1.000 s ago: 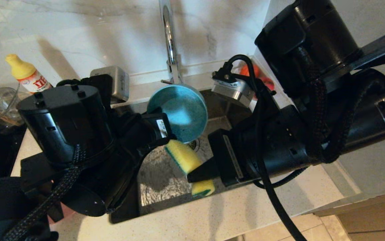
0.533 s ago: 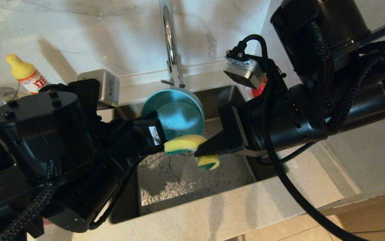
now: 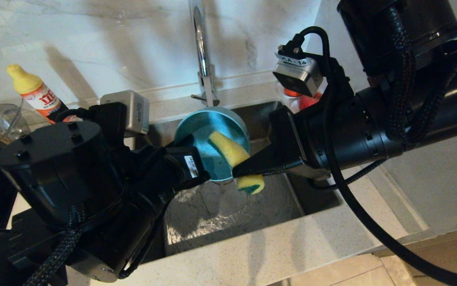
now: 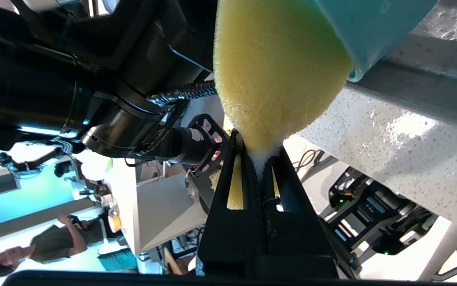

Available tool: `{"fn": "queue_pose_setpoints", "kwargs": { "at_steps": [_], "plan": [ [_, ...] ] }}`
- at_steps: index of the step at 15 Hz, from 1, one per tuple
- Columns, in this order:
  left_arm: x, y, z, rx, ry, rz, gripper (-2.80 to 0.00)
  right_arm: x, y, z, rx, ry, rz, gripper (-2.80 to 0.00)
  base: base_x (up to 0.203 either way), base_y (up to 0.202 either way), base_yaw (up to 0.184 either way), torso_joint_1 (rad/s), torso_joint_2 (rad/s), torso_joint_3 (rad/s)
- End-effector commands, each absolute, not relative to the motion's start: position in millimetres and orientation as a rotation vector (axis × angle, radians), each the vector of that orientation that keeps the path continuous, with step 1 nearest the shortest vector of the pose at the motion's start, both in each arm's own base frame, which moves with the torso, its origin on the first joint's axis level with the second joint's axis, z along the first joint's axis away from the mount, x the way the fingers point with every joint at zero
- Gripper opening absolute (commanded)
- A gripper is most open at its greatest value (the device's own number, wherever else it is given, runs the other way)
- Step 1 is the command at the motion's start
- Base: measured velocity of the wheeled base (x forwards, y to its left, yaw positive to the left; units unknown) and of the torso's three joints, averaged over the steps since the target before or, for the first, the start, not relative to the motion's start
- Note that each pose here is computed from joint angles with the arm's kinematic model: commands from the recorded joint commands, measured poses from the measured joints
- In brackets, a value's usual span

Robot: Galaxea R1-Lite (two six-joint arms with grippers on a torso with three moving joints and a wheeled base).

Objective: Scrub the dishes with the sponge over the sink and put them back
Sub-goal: Wipe the bowl

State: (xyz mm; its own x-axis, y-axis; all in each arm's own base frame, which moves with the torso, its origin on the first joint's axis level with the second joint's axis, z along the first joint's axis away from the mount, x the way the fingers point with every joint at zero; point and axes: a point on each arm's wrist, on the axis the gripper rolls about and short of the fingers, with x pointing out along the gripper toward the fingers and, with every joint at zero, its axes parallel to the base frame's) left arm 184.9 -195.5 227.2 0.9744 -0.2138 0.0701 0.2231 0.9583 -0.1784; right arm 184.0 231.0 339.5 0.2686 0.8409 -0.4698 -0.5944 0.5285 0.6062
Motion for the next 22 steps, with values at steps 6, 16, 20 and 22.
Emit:
{"fn": "queue_pose_setpoints", "kwargs": {
  "at_steps": [6,16,20,22],
  "plan": [
    [181.4,-191.4,228.4,-0.194,-0.081,-0.221,-2.80,200.2,226.9,338.6,0.383,0.826,0.958,-2.80,0.000,0.000,0.000,0.000,0.00,0.000],
    [181.2,-190.5,238.5,-0.211,-0.140,-0.219,-2.80,201.8,235.2,334.6,0.395,0.853,0.969,-2.80,0.000,0.000,0.000,0.000,0.00,0.000],
    [184.1,-193.9,246.2,-0.231,-0.160,-0.219,-2.80,197.2,245.9,329.2,0.388,0.884,0.988,-2.80,0.000,0.000,0.000,0.000,0.00,0.000],
    [183.2,-193.5,242.3,-0.216,-0.151,-0.221,-2.80,198.7,246.5,331.9,0.395,0.868,0.990,-2.80,0.000,0.000,0.000,0.000,0.00,0.000]
  ]
}}
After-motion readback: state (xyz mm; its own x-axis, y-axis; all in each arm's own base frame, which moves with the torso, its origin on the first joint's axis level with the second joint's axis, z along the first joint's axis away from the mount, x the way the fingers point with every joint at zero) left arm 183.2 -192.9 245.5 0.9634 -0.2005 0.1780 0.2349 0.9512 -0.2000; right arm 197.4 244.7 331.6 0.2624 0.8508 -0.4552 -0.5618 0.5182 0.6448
